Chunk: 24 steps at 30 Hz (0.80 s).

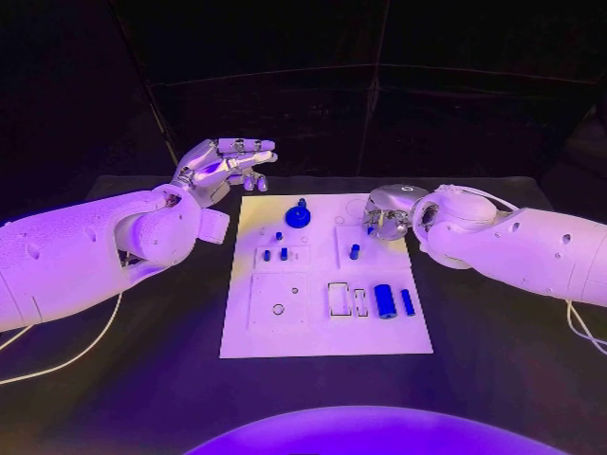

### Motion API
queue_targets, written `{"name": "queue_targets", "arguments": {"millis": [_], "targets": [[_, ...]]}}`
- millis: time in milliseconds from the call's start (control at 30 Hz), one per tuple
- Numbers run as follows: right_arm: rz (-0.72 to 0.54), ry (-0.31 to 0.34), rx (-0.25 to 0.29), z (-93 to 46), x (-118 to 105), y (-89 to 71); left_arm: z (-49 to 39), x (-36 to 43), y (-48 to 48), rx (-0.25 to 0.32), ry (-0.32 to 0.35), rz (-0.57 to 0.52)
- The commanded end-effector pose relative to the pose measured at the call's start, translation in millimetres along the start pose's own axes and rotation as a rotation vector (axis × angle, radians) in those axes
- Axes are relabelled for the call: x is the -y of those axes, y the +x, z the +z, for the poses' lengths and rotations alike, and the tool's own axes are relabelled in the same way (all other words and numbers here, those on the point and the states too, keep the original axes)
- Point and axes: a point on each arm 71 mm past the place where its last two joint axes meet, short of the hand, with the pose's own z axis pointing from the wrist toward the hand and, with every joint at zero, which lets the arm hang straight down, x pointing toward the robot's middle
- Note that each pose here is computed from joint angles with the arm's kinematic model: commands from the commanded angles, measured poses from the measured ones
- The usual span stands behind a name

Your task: Assemble the parts on the task board

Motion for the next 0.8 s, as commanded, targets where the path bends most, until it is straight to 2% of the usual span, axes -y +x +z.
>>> {"name": "queue_targets", "arguments": {"millis": [33, 433, 800], "targets": [[-0.048, 0.029, -0.055, -0.9, 0.4, 14.3, 0.5, 1.4, 1.1, -0.008, 0.012, -0.009], [-0.093, 0.039, -0.024, -2.0, -2.2, 15.7, -0.4, 2.2, -1.7, 0.007, 0.017, -0.002], [-0.096, 0.024, 0.045, -6.4, -4.6, 11.0, -1.1, 2.7, -3.2, 0.016, 0.020, 0.003]]}}
